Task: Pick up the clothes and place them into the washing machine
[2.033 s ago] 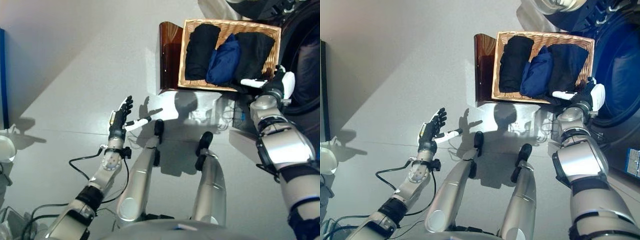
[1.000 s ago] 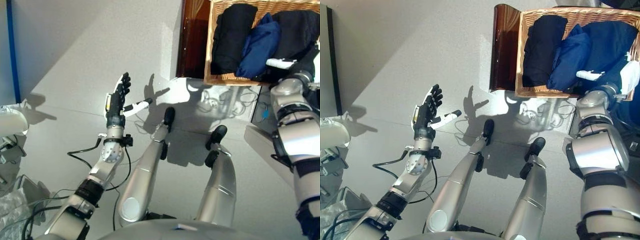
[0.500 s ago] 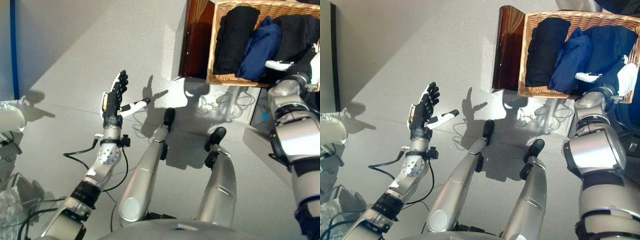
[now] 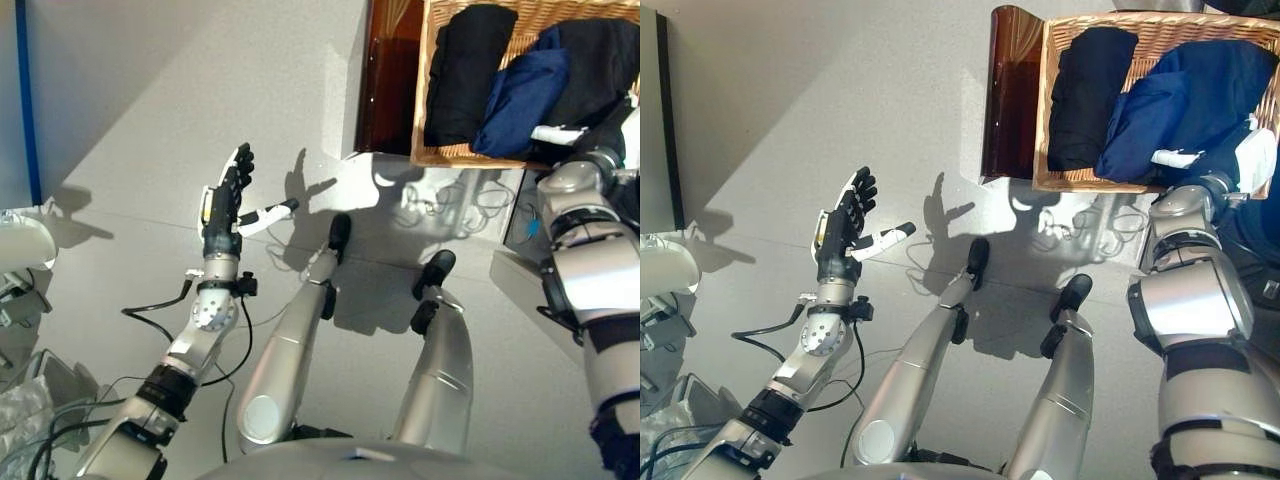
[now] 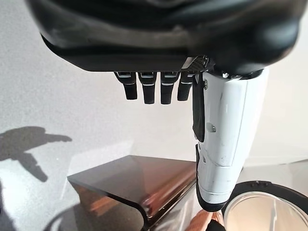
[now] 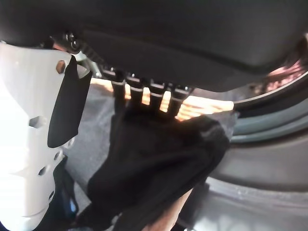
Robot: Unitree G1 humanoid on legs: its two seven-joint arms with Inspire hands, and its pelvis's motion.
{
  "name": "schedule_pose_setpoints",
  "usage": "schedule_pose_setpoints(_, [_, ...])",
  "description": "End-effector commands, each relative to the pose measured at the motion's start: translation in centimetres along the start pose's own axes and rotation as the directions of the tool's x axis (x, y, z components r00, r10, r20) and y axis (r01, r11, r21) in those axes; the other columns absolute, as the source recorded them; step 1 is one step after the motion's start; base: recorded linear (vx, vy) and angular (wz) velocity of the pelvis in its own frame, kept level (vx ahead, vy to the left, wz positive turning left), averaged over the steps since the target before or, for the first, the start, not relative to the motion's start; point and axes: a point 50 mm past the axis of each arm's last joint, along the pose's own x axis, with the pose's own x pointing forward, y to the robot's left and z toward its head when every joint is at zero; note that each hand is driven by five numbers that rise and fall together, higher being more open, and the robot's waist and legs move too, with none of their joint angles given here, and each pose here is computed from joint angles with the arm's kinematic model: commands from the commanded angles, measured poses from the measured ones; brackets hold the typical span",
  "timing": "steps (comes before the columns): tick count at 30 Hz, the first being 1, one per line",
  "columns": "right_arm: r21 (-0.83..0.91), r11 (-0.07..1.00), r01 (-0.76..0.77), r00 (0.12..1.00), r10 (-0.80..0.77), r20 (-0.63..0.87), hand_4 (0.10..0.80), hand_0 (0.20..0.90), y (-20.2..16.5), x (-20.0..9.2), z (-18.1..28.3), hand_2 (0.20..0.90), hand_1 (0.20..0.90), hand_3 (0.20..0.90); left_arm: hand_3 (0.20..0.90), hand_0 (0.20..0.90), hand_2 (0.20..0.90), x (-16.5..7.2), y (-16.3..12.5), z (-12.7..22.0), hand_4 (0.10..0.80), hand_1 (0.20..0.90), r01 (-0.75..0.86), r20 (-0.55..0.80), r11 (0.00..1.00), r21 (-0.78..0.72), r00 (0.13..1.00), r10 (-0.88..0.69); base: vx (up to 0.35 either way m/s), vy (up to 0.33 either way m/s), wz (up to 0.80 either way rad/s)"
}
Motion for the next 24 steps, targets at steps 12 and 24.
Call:
schedule_pose_setpoints(12, [-0.398, 0.839, 0.37, 0.918, -0.264, 0.296, 0.8, 0.9, -4.7, 1.5, 1.9, 0.9, 0.9, 0.9, 0.9, 0.9, 0.9, 0.1, 0.6, 4.1, 0.8, 0.9, -0.05, 0.228, 0.999, -0.003, 0.972, 0.05, 0.0, 0.0, 0.0])
schedule_pose_setpoints(24, [-0.321, 0.895, 0.31, 0.94, -0.238, 0.244, 0.8, 0.9, -3.8, 1.3, 2.7, 0.9, 0.9, 0.9, 0.9, 0.9, 0.9, 0.2, 1.3, 4.3, 0.8, 0.9, -0.084, 0.234, 0.996, -0.022, 0.968, 0.087, -0.001, 0.0, 0.0])
